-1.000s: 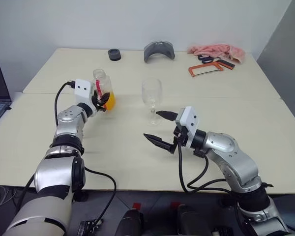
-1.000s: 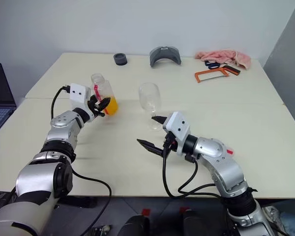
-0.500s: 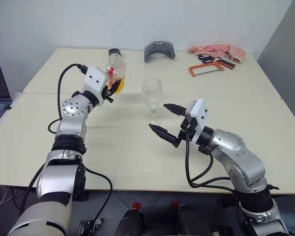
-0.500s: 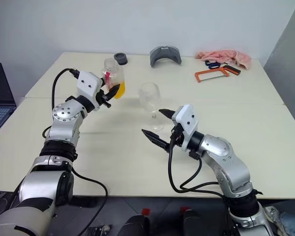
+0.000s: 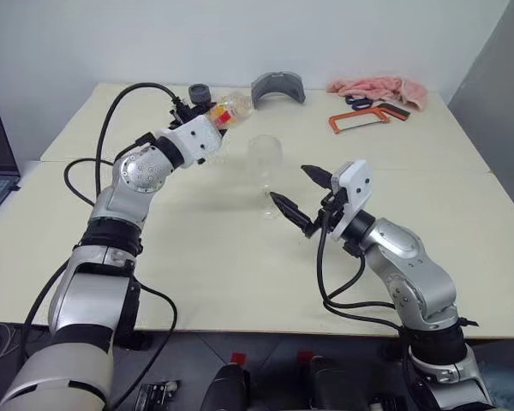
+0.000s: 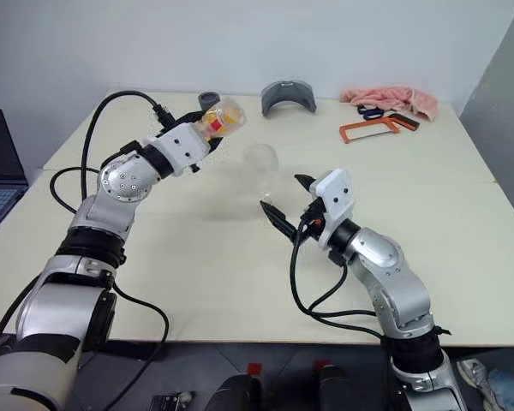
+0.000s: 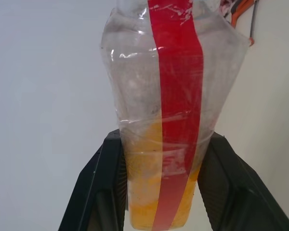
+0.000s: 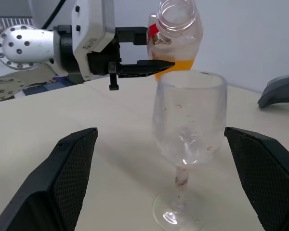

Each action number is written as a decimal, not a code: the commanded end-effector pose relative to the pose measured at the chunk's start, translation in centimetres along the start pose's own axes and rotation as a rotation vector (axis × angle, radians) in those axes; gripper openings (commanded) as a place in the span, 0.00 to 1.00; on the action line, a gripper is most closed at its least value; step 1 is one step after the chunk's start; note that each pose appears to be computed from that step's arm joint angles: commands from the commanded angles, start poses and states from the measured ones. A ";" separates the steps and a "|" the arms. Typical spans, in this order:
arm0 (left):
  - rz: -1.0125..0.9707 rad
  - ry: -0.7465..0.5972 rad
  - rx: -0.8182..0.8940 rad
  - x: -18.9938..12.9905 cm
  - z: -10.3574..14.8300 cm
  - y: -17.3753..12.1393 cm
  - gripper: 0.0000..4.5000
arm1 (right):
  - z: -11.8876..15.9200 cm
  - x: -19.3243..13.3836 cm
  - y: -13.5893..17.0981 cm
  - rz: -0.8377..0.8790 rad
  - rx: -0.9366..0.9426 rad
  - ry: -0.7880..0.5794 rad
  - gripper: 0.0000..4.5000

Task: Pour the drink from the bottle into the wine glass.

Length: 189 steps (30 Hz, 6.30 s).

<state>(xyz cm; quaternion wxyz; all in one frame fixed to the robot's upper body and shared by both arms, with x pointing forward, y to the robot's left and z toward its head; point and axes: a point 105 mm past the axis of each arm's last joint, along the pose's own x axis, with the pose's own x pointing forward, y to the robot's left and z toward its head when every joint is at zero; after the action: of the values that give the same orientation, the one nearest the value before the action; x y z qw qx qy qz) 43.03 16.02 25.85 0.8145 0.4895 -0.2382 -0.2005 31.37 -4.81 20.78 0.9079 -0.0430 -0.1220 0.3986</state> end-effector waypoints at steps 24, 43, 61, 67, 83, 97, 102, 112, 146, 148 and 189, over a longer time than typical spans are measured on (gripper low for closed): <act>0.039 -0.091 0.426 0.8 2.2 3.1 0.37 | 2.1 -2.1 -3.9 0.124 -0.083 0.025 1.00; 0.047 -0.089 0.569 1.2 2.3 3.8 0.37 | 1.6 -1.8 -3.1 0.112 -0.056 0.021 1.00; 0.059 -0.085 0.628 1.4 2.5 4.5 0.37 | 1.3 -1.8 -2.4 0.109 -0.036 0.008 1.00; 0.058 -0.084 0.639 1.4 2.4 4.6 0.37 | 1.2 -1.6 -2.1 0.109 -0.028 0.006 1.00; 0.057 -0.084 0.663 1.4 2.5 4.8 0.37 | 1.1 -1.4 -1.8 0.108 -0.020 -0.006 1.00; 0.054 -0.078 0.672 1.5 2.4 4.9 0.37 | 1.0 -1.1 -1.6 0.104 -0.012 -0.012 1.00; 0.055 -0.081 0.675 1.5 2.4 4.9 0.37 | 1.0 -1.1 -1.4 0.107 -0.008 -0.012 1.00; 0.056 -0.080 0.671 1.5 2.4 4.9 0.37 | 0.9 -1.1 -1.3 0.110 -0.006 -0.009 1.00; 0.277 0.263 -0.822 -5.0 -6.7 1.6 0.37 | 1.2 -0.1 2.7 0.235 -0.115 0.069 1.00; 0.283 0.294 -0.864 -5.8 -7.3 0.8 0.37 | 1.1 0.2 2.7 0.219 -0.105 0.086 1.00; 0.289 0.359 -0.884 -12.4 -8.1 -6.0 1.00 | -6.1 -2.2 -0.4 -0.133 -0.064 0.043 1.00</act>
<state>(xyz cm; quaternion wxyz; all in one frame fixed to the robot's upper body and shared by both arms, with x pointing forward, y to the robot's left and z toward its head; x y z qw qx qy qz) 37.56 26.04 13.12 0.9926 0.0777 -0.0229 -0.0903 31.21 -5.36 13.23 0.9205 -0.0772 -0.0753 0.3757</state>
